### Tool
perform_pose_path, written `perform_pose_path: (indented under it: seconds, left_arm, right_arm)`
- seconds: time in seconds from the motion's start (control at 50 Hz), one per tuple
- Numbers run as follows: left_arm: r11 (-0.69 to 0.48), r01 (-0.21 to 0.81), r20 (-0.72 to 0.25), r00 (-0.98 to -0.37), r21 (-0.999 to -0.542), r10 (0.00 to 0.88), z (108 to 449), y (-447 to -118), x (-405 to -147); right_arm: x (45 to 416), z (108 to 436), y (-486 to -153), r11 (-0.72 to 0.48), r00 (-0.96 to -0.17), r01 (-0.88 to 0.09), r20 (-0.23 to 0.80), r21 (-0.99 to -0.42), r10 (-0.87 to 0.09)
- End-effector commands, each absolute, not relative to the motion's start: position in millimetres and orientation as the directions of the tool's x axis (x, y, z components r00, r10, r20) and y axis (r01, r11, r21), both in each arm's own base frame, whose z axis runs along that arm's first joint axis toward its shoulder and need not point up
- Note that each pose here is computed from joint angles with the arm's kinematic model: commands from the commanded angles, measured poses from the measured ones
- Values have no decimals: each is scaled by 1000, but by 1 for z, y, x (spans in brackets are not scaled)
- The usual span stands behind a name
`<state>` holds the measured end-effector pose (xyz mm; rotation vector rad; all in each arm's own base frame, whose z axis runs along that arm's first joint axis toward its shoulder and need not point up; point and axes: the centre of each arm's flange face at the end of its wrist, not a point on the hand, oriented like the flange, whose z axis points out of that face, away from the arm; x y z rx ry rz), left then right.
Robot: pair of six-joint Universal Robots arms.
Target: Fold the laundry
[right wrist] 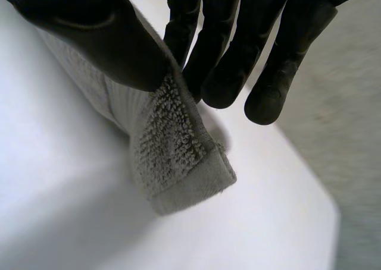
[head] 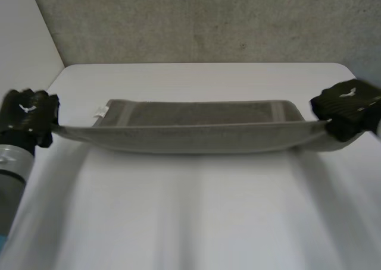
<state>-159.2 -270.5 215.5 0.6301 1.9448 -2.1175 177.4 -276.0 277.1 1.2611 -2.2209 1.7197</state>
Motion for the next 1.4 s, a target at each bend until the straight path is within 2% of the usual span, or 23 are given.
perform_pose_path:
  seconds: [0.02, 0.16, 0.2, 0.26, 0.3, 0.4, 0.48, 0.52, 0.58, 0.62, 0.64, 0.68, 0.74, 0.8, 0.84, 0.94, 1.08, 1.12, 1.24, 1.28, 1.4]
  left_arm:
    - [-268, 408, -453, -882, -873, 130, 262, -230, -158]
    - [-213, 408, -447, -874, -888, 190, 246, -232, -160]
    - [-115, 416, -432, -870, -902, 236, 219, -247, -160]
    - [-83, 421, -428, -867, -903, 256, 208, -256, -162]
    - [-38, 424, -417, -865, -905, 280, 193, -277, -166]
    - [-22, 424, -408, -854, -905, 323, 176, -307, -179]
    - [-26, 423, -408, -854, -906, 322, 170, -326, -189]
    - [-32, 426, -418, -865, -904, 278, 169, -346, -193]
    - [-32, 427, -421, -872, -904, 250, 168, -356, -194]
    - [-39, 425, -423, -880, -904, 217, 165, -372, -199]
    - [-39, 425, -423, -880, -904, 217, 165, -372, -199]
    - [-52, 422, -423, -883, -905, 201, 163, -385, -204]
    - [-62, 422, -425, -883, -905, 200, 161, -391, -208]
    - [-88, 418, -427, -882, -904, 201, 158, -399, -215]
    - [-106, 412, -425, -883, -905, 197, 156, -404, -217]
    - [-105, 410, -424, -880, -906, 214, 153, -399, -223]
    - [-102, 411, -423, -878, -906, 222, 158, -388, -224]
    - [-105, 409, -422, -880, -907, 218, 166, -380, -222]
    - [-106, 407, -421, -880, -907, 219, 179, -360, -217]
    - [-106, 406, -419, -879, -908, 225, 184, -344, -215]
    - [-137, 360, -382, -898, -923, 219, 186, -321, -212]
  right_arm:
    - [152, 328, -250, -33, -675, -630, 568, -776, -471]
    - [151, 321, -257, -35, -655, -623, 546, -781, -522]
    - [149, 297, -277, 36, -659, -620, 495, -784, -566]
    - [149, 290, -288, 52, -656, -622, 483, -781, -580]
    - [151, 275, -308, 82, -650, -627, 463, -774, -602]
    - [167, 251, -335, 110, -629, -660, 465, -743, -623]
    - [183, 236, -350, 114, -612, -688, 489, -717, -622]
    - [190, 225, -367, 105, -615, -697, 517, -709, -595]
    - [193, 221, -377, 85, -619, -697, 537, -712, -573]
    - [205, 217, -392, 11, -622, -688, 581, -726, -525]
    - [205, 217, -392, 10, -622, -688, 581, -726, -525]
    - [215, 218, -407, -69, -637, -670, 620, -739, -458]
    - [217, 219, -414, -101, -648, -663, 636, -741, -419]
    - [219, 216, -433, -168, -667, -662, 676, -730, -313]
    - [223, 213, -435, -183, -668, -661, 682, -728, -299]
    - [225, 202, -435, -158, -675, -661, 674, -733, -301]
    - [221, 210, -422, -118, -714, -624, 626, -772, -315]
    - [216, 220, -409, -94, -746, -586, 582, -805, -324]
    - [210, 222, -384, -50, -747, -588, 566, -807, -349]
    - [205, 217, -364, -2, -742, -597, 553, -802, -379]
    - [202, 196, -338, 82, -732, -601, 506, -795, -456]
